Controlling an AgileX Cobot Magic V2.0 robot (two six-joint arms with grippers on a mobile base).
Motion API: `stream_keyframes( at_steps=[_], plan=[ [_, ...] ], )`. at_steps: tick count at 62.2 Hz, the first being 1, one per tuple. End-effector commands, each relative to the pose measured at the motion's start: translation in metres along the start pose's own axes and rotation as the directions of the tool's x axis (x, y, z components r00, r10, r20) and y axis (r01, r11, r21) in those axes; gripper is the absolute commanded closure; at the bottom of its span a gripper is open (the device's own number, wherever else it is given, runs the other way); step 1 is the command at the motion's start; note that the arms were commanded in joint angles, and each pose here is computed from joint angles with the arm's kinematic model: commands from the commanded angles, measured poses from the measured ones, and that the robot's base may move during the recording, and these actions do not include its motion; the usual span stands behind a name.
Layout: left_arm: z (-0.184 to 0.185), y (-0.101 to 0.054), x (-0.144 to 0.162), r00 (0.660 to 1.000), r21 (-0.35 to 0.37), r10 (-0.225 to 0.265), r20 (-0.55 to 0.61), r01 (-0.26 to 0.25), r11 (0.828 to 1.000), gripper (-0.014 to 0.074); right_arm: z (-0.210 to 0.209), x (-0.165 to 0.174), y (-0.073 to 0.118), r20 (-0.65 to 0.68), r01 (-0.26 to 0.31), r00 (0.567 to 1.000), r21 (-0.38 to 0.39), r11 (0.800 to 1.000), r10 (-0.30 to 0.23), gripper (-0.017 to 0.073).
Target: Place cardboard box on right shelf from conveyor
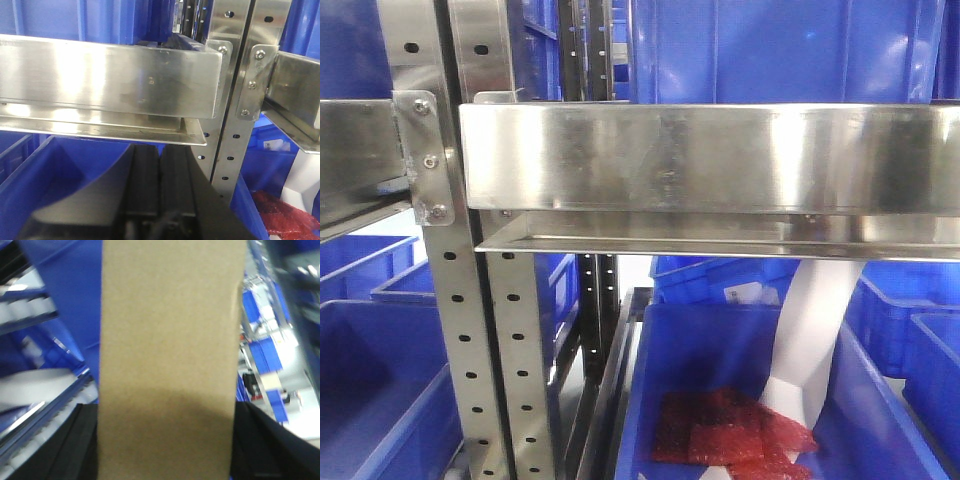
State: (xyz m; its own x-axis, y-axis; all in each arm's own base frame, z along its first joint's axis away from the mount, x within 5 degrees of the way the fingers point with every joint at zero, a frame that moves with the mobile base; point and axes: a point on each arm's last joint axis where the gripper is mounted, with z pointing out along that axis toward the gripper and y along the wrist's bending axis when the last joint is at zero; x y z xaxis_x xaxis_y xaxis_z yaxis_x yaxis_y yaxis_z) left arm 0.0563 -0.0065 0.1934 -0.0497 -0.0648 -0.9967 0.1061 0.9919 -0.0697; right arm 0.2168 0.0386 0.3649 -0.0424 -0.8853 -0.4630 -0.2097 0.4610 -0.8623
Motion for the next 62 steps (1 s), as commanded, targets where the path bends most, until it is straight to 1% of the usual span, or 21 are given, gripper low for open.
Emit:
stream_keyframes(
  at_steps=[1, 7, 10, 16, 19, 22, 41, 62],
  plan=[
    [-0.001, 0.000, -0.009, 0.996, 0.006, -0.004, 0.089, 0.003, 1.000, 0.0713, 0.015, -0.011, -0.004, 0.063, 0.111, 0.992, 0.012, 0.994, -0.112, 0.0247],
    [-0.001, 0.000, -0.009, 0.996, 0.006, -0.004, 0.089, 0.003, 1.000, 0.0713, 0.034, -0.011, 0.008, 0.074, 0.201, 0.977, -0.030, 0.979, -0.198, 0.0247],
    [-0.001, 0.000, -0.009, 0.996, 0.006, -0.004, 0.089, 0.003, 1.000, 0.0713, 0.042, -0.012, 0.014, 0.097, 0.264, 0.961, -0.045, 0.964, -0.259, 0.0247],
    [-0.001, 0.000, -0.009, 0.996, 0.006, -0.004, 0.089, 0.003, 1.000, 0.0713, 0.053, -0.013, 0.024, 0.135, 0.358, 0.928, -0.065, 0.931, -0.348, 0.0247],
    [-0.001, 0.000, -0.009, 0.996, 0.006, -0.004, 0.089, 0.003, 1.000, 0.0713, 0.057, -0.013, 0.027, 0.147, 0.384, 0.917, -0.073, 0.920, -0.371, 0.0247],
    [-0.001, 0.000, -0.009, 0.996, 0.006, -0.004, 0.089, 0.003, 1.000, 0.0713, 0.061, -0.013, 0.031, 0.152, 0.393, 0.913, -0.088, 0.915, -0.378, 0.0247],
    [-0.001, 0.000, -0.009, 0.996, 0.006, -0.004, 0.089, 0.003, 1.000, 0.0713, 0.075, -0.008, 0.044, 0.146, 0.400, 0.913, -0.142, 0.906, -0.380, 0.0247],
    [-0.001, 0.000, -0.009, 0.996, 0.006, -0.004, 0.089, 0.003, 1.000, 0.0713, 0.076, -0.009, 0.043, 0.145, 0.398, 0.914, -0.138, 0.907, -0.379, 0.0244]
  ],
)
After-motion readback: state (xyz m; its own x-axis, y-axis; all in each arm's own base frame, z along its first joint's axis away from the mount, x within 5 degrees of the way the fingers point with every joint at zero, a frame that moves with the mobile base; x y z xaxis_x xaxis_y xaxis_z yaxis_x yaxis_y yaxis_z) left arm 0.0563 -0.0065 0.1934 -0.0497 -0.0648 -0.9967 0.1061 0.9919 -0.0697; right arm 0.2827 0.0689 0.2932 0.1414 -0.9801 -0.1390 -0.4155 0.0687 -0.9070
